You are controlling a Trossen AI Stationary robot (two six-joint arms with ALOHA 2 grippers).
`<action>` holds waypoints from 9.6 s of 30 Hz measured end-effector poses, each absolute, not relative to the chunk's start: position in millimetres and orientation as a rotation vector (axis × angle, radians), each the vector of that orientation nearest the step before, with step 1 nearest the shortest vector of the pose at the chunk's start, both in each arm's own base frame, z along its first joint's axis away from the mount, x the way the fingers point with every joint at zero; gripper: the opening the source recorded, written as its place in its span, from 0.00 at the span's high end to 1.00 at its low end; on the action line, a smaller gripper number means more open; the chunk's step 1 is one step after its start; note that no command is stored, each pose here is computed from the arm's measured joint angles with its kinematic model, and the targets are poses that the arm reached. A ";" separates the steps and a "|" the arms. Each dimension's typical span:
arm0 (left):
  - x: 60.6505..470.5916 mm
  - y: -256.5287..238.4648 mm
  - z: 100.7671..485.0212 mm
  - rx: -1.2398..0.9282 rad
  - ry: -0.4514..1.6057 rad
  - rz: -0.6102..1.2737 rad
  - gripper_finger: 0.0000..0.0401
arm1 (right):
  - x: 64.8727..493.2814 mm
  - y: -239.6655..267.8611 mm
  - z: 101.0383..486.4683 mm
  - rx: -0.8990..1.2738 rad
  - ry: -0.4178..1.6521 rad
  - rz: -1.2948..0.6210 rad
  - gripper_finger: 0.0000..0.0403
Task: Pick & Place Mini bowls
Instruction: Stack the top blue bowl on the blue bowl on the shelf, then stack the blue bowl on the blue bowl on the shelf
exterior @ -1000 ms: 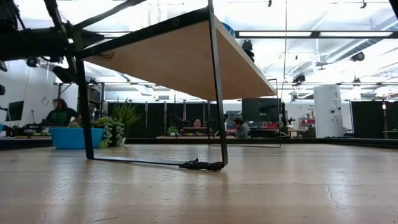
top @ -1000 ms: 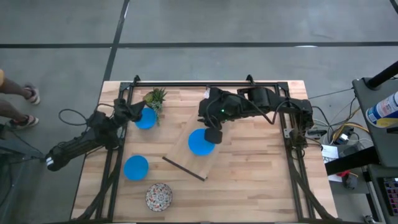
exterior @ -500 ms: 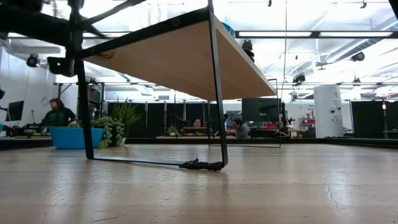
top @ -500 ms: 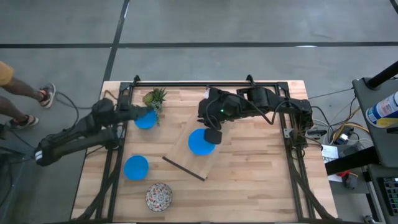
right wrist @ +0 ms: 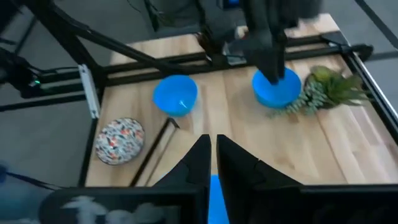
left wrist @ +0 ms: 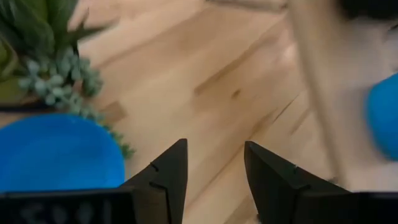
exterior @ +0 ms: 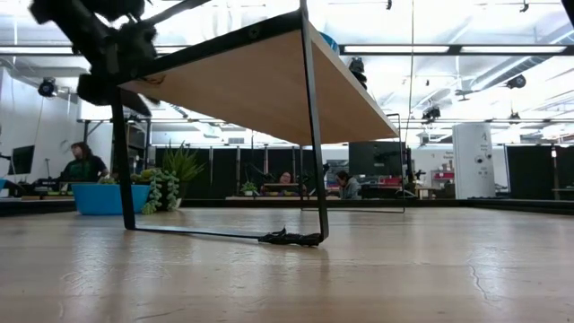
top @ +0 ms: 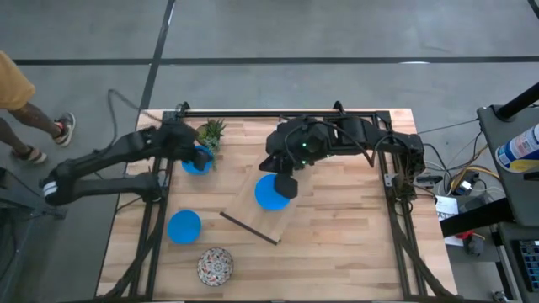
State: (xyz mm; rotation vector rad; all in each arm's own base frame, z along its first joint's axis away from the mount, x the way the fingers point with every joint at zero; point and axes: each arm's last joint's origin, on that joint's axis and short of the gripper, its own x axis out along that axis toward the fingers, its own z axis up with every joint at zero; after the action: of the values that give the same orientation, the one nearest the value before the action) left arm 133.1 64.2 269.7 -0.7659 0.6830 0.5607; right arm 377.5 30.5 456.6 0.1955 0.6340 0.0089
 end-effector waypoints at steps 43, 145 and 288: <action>157.0 79.9 172.4 -0.655 1.333 0.661 0.85 | 366.1 20.8 498.5 0.198 0.344 0.168 0.98; 372.6 -87.9 376.4 0.110 1.149 -0.028 0.70 | 168.5 9.0 355.6 0.417 -0.102 0.128 0.98; 152.1 -54.0 294.2 -0.602 1.511 0.103 1.00 | 200.7 8.5 346.9 0.564 -0.129 0.033 0.98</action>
State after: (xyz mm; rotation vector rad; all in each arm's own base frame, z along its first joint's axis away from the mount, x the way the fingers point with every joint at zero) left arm 152.1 -54.0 294.2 -0.6023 1.5111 0.1029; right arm 200.7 8.5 346.9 0.5643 -0.1292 0.0335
